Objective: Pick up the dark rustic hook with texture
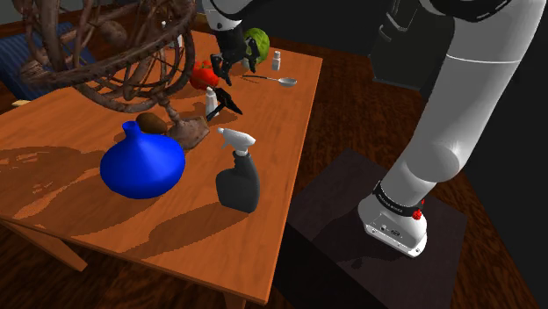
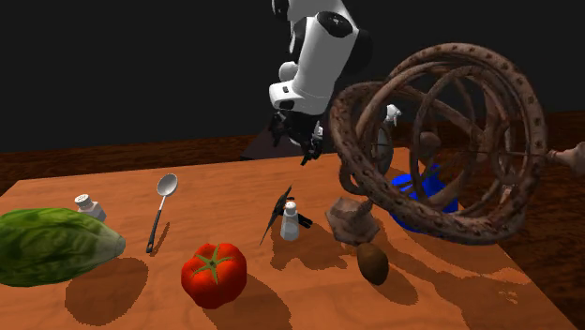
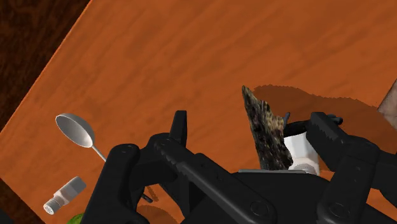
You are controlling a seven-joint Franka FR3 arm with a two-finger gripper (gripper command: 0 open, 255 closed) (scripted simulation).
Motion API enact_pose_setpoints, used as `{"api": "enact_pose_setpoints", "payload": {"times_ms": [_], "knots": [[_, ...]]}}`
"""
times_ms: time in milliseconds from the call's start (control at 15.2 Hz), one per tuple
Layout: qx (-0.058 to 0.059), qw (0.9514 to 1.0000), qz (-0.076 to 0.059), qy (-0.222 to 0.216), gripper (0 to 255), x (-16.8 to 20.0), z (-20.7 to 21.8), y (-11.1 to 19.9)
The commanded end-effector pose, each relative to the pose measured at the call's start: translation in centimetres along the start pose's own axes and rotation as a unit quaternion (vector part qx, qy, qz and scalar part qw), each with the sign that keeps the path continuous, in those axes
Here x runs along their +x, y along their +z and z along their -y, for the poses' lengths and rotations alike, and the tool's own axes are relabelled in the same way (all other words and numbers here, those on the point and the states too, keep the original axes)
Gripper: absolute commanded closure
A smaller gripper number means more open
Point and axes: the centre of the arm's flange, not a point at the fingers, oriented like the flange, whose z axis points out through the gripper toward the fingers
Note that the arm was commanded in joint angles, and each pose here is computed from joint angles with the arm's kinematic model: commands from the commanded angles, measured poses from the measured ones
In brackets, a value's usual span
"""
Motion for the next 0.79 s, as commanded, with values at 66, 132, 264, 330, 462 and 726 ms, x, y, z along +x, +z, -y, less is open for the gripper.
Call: {"api": "enact_pose_setpoints", "payload": {"times_ms": [66,132,264,330,462,726], "knots": [[-0.022,0.9998,0.002,0.006,0,3.3,3.0,1.5],[-0.028,0.9996,0.002,0.008,0,4.4,3.9,1.9],[-0.040,0.9991,0.003,0.011,0,6.3,5.3,2.7],[-0.040,0.9991,0.003,0.011,0,6.3,5.5,3.2],[-0.040,0.9991,0.003,0.011,0,6.3,5.8,4.2],[-0.040,0.9991,0.003,0.011,0,6.4,6.4,6.2]]}}
